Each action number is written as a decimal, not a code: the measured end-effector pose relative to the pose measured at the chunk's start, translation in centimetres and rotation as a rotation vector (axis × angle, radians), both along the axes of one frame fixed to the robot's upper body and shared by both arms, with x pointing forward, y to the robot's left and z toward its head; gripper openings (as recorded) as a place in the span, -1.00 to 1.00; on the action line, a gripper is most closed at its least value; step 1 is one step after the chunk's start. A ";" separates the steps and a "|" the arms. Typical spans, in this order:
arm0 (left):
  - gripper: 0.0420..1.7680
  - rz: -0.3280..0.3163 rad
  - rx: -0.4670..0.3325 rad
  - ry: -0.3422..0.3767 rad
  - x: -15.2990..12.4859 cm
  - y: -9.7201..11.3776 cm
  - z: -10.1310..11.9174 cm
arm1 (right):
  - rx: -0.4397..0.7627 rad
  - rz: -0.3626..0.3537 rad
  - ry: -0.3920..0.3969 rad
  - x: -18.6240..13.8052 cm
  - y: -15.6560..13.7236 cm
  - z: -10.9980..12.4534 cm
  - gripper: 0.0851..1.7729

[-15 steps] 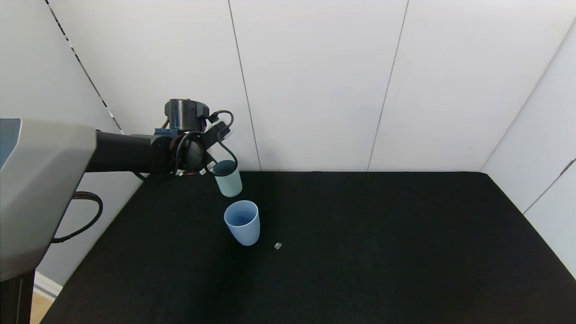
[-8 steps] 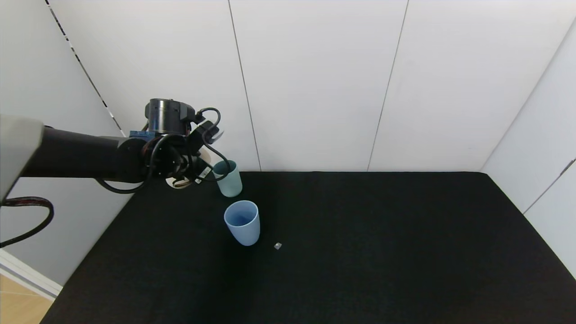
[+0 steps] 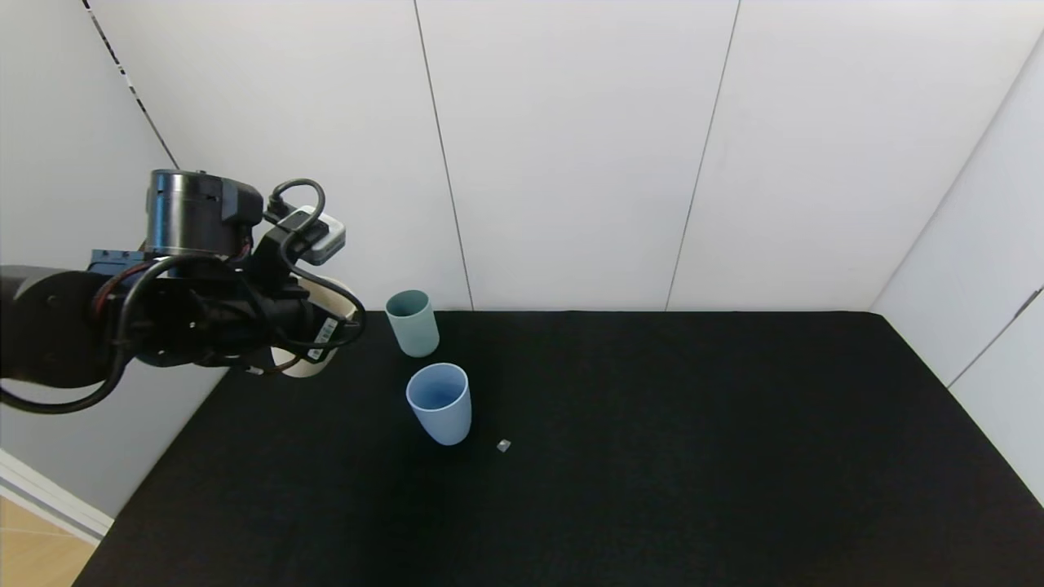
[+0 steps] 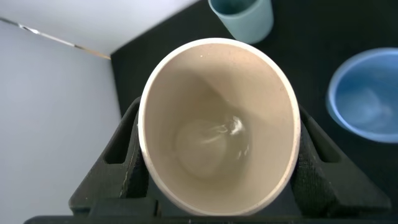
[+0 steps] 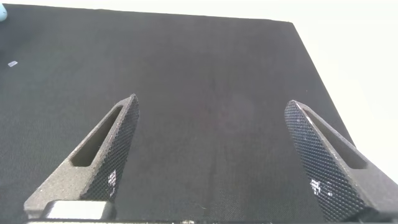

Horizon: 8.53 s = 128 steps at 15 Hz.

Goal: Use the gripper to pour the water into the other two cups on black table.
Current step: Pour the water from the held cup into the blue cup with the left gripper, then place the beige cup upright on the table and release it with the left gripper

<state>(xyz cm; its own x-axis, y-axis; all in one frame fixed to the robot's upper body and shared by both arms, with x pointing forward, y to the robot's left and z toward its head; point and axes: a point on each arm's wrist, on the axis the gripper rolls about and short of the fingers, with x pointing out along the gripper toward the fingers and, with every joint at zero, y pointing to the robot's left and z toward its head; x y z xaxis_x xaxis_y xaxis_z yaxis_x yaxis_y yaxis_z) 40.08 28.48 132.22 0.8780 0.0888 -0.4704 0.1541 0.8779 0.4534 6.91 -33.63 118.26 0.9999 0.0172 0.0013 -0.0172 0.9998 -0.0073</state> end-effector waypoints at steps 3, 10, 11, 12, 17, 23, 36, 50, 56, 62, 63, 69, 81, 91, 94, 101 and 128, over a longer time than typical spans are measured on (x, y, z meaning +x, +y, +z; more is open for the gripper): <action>0.40 -0.017 -0.019 0.019 -3.1 0.5 -0.4 | 0.000 0.000 0.000 0.0 0.0 0.0 0.93; 0.40 -0.053 0.027 0.049 -6.2 0.4 -1.2 | 0.000 0.000 0.000 0.0 0.0 0.0 0.93; 0.40 -0.071 0.050 0.054 -6.2 0.2 -1.3 | 0.000 0.000 0.000 0.0 0.0 0.0 0.93; 0.40 -0.086 0.064 0.058 -6.1 0.0 -1.5 | 0.000 0.000 0.000 0.0 0.0 0.0 0.93; 0.40 -0.122 0.161 0.079 -4.4 -1.0 -1.9 | 0.000 0.000 0.000 0.0 0.0 0.0 0.93; 0.40 -0.150 0.270 0.105 -2.2 -2.3 -2.6 | 0.000 0.000 0.000 0.0 0.0 0.0 0.93; 0.40 -0.180 0.416 0.135 -0.1 -4.9 -3.9 | 0.000 0.000 0.000 0.0 0.0 0.0 0.93; 0.40 -0.195 0.604 0.160 1.4 -7.8 -4.8 | 0.000 0.000 0.000 0.0 0.0 0.0 0.93; 0.40 -0.181 0.702 0.165 1.8 -9.2 -5.1 | 0.000 0.000 0.000 0.0 0.0 0.0 0.93; 0.40 -0.172 0.804 0.181 1.9 -9.9 -5.4 | 0.000 0.000 0.000 0.0 0.0 0.0 0.93; 0.40 -0.168 0.819 0.182 1.9 -10.1 -5.5 | 0.000 0.000 0.000 0.0 0.0 0.0 0.93; 0.40 -0.168 0.891 0.199 1.8 -11.3 -6.1 | 0.000 0.000 0.000 0.0 0.0 0.0 0.93; 0.40 -0.159 0.920 0.195 1.5 -11.9 -6.1 | 0.000 0.000 0.000 0.0 0.0 0.0 0.93; 0.39 -0.036 0.448 0.125 0.0 -10.5 -6.3 | 0.000 0.000 0.000 0.0 0.0 0.0 0.93; 0.39 -0.006 0.264 0.125 -0.7 -8.6 -6.0 | 0.000 0.000 0.000 0.0 0.0 0.0 0.93; 0.39 0.007 -0.185 -0.011 -3.0 -5.3 -3.7 | 0.000 0.000 0.000 0.0 0.0 0.0 0.93; 0.39 -0.280 -0.544 0.021 3.4 -21.6 -9.6 | 0.000 0.001 0.000 0.0 0.0 0.0 0.93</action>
<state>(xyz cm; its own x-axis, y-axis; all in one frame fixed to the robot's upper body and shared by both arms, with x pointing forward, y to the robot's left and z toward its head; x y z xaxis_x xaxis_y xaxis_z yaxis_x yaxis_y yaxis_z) 43.49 6.89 122.64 0.8232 -0.4014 -0.4015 0.4163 0.9076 -0.0539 6.91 -33.63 118.26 0.9998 0.0181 0.0013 -0.0181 0.9998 -0.0073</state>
